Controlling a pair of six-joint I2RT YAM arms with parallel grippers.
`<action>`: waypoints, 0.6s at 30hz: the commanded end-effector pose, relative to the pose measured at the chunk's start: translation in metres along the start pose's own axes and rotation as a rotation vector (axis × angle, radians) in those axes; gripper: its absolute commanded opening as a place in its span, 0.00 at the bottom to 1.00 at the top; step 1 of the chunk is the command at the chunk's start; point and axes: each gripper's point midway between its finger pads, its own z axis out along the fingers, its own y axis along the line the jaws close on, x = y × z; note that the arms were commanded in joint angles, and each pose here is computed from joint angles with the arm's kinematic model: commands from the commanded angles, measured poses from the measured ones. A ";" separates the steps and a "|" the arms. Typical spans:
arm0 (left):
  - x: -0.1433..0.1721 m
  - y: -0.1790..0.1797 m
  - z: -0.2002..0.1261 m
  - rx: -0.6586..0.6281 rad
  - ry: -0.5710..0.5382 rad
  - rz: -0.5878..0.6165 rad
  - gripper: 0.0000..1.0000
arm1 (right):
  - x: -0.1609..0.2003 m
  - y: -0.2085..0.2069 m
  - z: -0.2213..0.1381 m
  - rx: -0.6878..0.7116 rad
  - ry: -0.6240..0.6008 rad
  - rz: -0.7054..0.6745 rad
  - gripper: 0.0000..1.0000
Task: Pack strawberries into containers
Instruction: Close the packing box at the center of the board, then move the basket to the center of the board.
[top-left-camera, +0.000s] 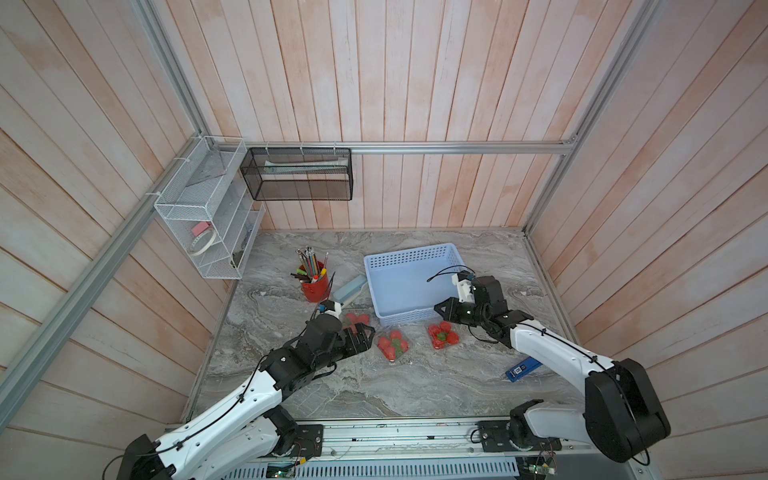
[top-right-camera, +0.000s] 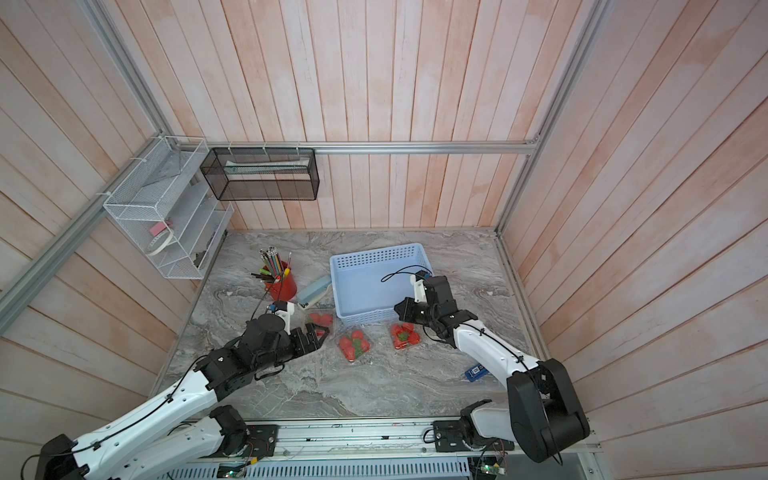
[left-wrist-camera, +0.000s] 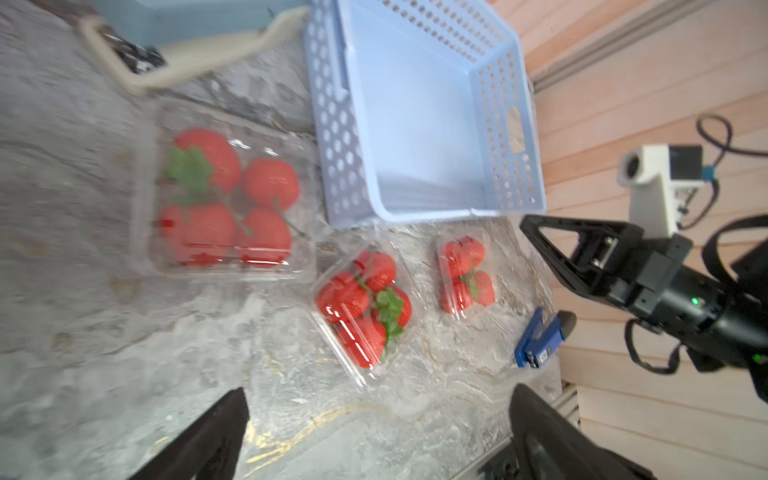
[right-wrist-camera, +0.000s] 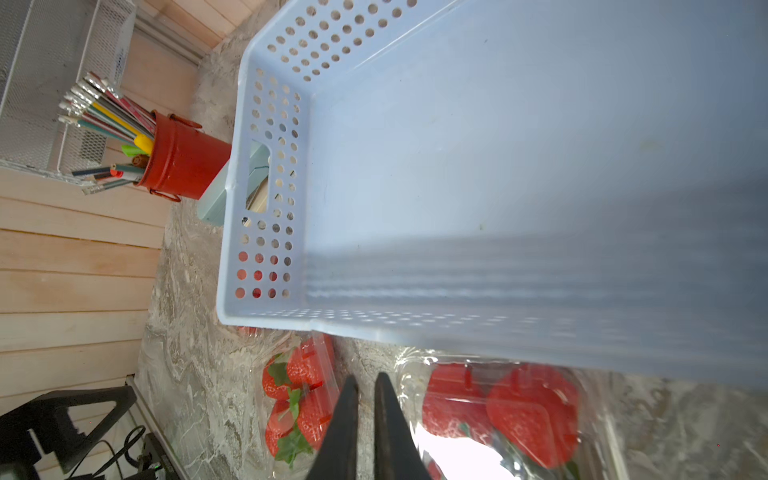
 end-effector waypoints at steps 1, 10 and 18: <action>-0.011 0.022 -0.012 -0.078 -0.056 -0.015 1.00 | -0.002 -0.012 -0.013 0.068 -0.025 -0.022 0.09; -0.036 0.049 -0.015 -0.193 -0.101 -0.041 1.00 | 0.049 0.005 0.007 0.107 0.114 -0.173 0.05; -0.046 0.054 -0.016 -0.181 -0.112 -0.080 1.00 | 0.064 0.034 0.059 0.027 0.212 -0.216 0.04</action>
